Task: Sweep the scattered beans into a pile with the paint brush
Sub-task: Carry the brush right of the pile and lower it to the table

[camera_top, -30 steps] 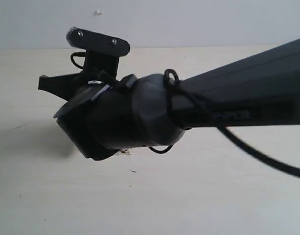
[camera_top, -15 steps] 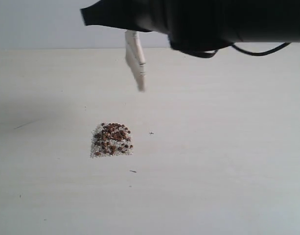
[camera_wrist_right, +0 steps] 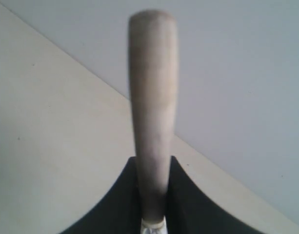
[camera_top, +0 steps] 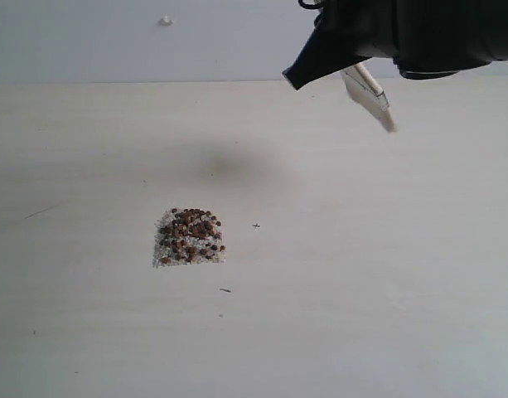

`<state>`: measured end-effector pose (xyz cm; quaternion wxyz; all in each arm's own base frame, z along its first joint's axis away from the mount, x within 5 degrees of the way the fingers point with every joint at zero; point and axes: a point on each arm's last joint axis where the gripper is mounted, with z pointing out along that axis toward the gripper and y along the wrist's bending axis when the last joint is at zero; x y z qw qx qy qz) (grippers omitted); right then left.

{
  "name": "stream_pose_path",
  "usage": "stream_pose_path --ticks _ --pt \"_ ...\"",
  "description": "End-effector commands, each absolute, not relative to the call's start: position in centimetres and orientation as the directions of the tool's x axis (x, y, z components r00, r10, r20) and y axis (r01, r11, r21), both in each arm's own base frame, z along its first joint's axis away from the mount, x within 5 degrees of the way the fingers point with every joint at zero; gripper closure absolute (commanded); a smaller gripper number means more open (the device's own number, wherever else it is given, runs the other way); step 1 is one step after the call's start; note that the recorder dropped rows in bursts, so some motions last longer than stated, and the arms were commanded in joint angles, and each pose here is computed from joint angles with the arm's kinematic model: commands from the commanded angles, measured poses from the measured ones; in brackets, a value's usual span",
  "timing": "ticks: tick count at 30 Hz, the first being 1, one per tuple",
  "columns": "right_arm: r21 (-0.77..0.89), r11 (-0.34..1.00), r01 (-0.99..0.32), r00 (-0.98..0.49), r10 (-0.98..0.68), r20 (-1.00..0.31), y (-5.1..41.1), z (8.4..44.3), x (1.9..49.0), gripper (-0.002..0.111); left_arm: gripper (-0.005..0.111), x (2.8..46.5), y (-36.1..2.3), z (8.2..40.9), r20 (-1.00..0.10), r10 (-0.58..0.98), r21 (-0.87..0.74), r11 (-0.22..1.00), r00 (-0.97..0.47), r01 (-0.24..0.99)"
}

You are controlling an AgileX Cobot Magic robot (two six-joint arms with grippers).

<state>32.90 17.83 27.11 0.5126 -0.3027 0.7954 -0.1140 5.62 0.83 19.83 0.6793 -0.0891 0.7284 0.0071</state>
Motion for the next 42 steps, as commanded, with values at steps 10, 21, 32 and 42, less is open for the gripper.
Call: stream_pose_path --ticks 10,21,32,42 --pt "-0.245 0.230 -0.942 0.119 -0.454 -0.883 16.8 27.5 32.3 0.108 0.107 5.6 0.8 19.9 -0.992 -0.116 -0.108 0.984 -0.052 -0.140" --pt "0.711 0.559 -0.426 -0.903 -0.220 -0.369 9.0 22.0 34.5 0.108 0.107 5.6 0.8 19.9 -0.992 -0.116 -0.108 0.984 -0.052 -0.140" --pt "0.822 0.528 -0.211 -0.976 -0.163 -0.146 10.4 14.8 33.4 0.108 0.107 5.6 0.8 19.9 -0.992 -0.116 -0.108 0.984 -0.052 -0.140" --pt "0.835 0.521 -0.178 -0.973 -0.219 -0.072 10.4 9.9 33.3 0.108 0.107 5.6 0.8 19.9 -0.992 -0.116 -0.108 0.984 -0.052 -0.140"
